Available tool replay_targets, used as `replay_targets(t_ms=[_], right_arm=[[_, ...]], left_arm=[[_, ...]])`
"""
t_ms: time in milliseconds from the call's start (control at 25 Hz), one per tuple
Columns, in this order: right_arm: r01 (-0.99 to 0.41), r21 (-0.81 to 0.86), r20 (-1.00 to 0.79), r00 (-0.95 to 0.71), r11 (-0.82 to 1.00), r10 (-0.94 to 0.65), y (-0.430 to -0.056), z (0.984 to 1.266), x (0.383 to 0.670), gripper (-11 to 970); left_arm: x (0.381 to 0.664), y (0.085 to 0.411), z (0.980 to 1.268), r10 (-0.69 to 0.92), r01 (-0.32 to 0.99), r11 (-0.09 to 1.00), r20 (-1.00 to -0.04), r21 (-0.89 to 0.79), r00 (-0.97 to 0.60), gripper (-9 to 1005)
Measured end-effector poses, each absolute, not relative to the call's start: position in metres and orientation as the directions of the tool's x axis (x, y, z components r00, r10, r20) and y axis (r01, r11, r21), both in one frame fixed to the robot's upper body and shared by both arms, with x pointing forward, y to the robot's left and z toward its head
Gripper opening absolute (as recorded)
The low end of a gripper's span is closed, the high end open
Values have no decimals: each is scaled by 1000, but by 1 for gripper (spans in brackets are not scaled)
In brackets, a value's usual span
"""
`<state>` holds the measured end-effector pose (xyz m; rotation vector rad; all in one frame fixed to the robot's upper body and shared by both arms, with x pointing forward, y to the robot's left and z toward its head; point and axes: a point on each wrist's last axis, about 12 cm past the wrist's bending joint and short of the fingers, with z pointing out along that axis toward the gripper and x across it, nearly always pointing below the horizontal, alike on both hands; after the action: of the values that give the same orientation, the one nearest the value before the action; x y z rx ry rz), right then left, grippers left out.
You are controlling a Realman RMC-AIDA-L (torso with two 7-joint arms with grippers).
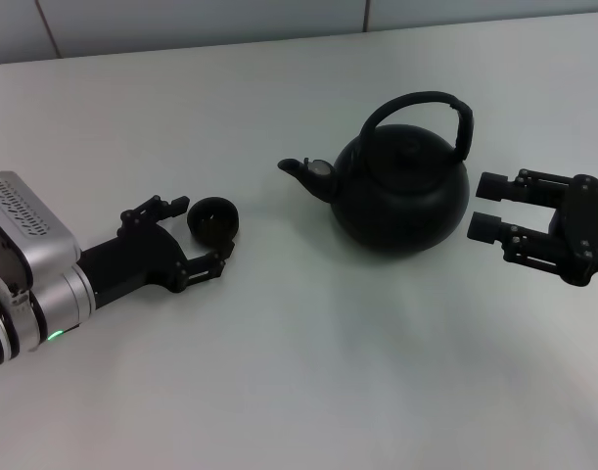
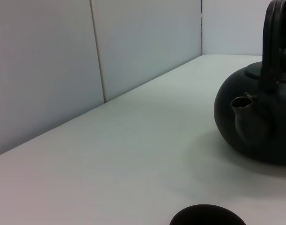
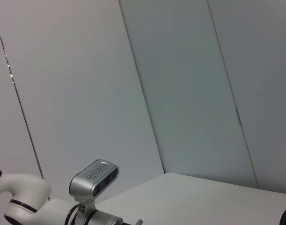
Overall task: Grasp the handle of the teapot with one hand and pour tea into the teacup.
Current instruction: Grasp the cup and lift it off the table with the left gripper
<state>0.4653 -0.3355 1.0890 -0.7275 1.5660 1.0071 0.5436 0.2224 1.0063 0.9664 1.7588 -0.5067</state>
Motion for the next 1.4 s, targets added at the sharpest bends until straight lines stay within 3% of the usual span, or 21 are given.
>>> replay_targets(t_ms=[480,920,1400], right_arm=[[-862,226,-972,-227,454,54,-336,1089,465,557],[-861,224,-973,-227,457,51,-337,1089,465,557],[-860,227,-972,-229,458,52,-336,1089,466,558]], left_arm=[[542,221,1006,378,811,576,-913,104,-151,860],[543,220,1007,377,812,574,-915,107,-146,670],[541,215,1014,332,833,544,-937,99,-106,687]])
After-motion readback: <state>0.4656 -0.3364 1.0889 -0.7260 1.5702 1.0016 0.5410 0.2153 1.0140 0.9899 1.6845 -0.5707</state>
